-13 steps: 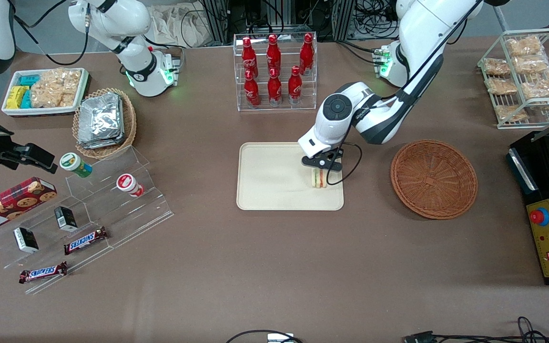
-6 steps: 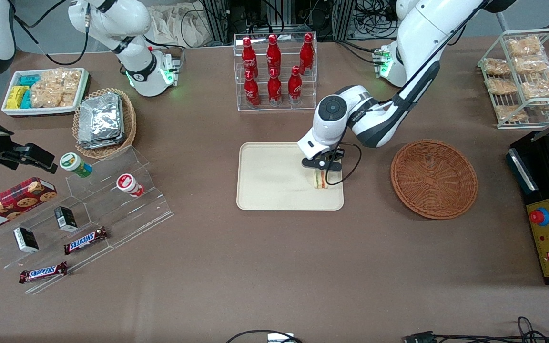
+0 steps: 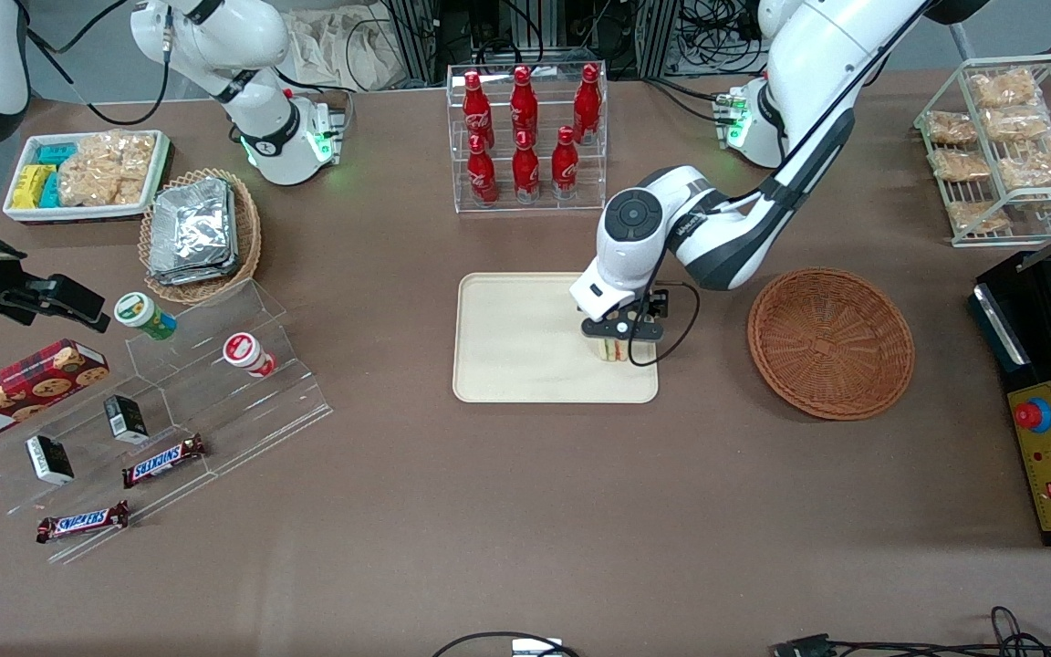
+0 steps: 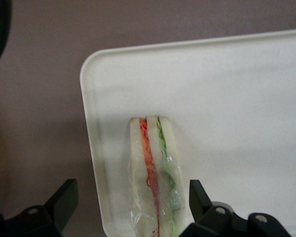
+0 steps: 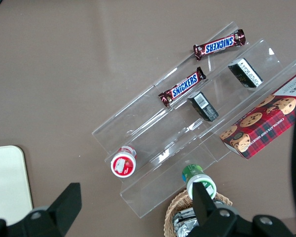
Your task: Place sandwich from basket to tray
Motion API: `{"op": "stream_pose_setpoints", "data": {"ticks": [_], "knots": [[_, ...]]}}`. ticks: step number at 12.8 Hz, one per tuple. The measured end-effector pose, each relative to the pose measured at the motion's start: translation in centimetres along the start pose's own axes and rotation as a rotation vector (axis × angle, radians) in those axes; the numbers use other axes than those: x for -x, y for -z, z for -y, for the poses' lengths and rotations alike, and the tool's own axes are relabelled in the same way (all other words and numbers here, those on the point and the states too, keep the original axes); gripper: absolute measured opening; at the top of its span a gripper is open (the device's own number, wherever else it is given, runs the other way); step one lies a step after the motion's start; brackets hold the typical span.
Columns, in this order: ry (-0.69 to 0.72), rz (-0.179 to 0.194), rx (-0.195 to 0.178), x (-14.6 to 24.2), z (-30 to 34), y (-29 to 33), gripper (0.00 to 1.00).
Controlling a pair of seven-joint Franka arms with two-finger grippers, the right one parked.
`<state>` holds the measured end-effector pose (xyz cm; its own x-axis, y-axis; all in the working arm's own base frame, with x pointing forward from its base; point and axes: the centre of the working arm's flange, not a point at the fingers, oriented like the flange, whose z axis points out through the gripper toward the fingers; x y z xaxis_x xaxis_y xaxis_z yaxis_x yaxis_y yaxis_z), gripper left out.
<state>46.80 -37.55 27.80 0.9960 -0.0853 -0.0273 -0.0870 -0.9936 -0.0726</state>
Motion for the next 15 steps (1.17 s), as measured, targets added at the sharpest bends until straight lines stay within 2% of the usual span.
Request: {"op": "stream_pose_setpoints", "data": {"ticks": [3, 6, 10, 15], "knots": [[0.084, -0.03, -0.004, -3.8, 2.4, 3.5, 1.0], [0.188, -0.052, -0.028, -7.2, 7.4, 7.0, 1.0], [0.295, -0.098, -0.039, -9.6, 13.5, 10.0, 1.0], [0.36, -0.101, -0.052, -10.9, 17.2, 11.7, 1.0]]}}
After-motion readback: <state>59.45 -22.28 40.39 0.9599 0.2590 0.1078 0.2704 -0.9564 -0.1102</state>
